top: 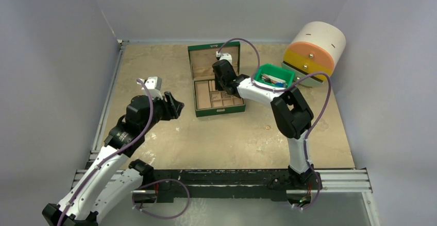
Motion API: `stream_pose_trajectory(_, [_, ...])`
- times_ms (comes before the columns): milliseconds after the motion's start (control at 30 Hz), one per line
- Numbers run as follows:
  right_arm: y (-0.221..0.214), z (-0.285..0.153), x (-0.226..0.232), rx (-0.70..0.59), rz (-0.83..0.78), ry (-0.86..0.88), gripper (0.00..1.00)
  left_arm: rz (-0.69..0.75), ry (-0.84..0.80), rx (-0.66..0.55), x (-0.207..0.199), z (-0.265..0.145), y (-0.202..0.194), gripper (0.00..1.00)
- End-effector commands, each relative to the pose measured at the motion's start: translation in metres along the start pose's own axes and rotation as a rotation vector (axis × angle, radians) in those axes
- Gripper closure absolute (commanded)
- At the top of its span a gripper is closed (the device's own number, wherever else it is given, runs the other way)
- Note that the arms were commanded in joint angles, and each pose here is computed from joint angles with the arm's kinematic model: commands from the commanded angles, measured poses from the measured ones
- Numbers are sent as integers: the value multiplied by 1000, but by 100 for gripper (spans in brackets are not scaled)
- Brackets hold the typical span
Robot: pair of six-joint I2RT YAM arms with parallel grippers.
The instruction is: Organize the mixed jewelry
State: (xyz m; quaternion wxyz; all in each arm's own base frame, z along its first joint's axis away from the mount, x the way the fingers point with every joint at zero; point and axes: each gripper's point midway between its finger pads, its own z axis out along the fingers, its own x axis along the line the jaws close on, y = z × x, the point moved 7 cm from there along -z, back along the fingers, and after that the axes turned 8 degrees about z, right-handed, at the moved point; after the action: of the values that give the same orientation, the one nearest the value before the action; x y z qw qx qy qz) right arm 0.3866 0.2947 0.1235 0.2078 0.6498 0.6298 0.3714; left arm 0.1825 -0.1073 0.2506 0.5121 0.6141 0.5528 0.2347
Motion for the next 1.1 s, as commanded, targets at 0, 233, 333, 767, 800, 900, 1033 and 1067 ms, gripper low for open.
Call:
stream_pose_trajectory(0, [-5, 6, -5, 34, 15, -41, 100, 18, -10, -46, -3, -2, 11, 48])
stream_pose_trajectory(233, [10, -8, -3, 0, 32, -24, 84, 18, -11, -41, -3, 0, 11, 48])
stream_pose_trajectory(333, [18, -16, 0, -16, 42, -6, 74, 19, -11, -37, -3, 0, 10, 48])
stream_pose_trajectory(767, [42, -78, -1, -47, 117, 71, 58, 19, -10, -38, -3, 0, 10, 48])
stream_pose_trajectory(800, [43, -84, -3, -49, 123, 65, 58, 19, -9, -38, -3, 0, 10, 48])
stream_pose_trajectory(900, [42, -100, -13, -54, 142, 35, 58, 18, -13, -39, -3, 0, 11, 48])
stream_pose_trajectory(1033, [36, -120, -24, -43, 154, 17, 57, 19, -13, -34, -3, 0, 10, 48])
stream_pose_trajectory(1067, [35, -124, -28, -41, 155, 10, 57, 19, -14, -36, -3, 0, 10, 48])
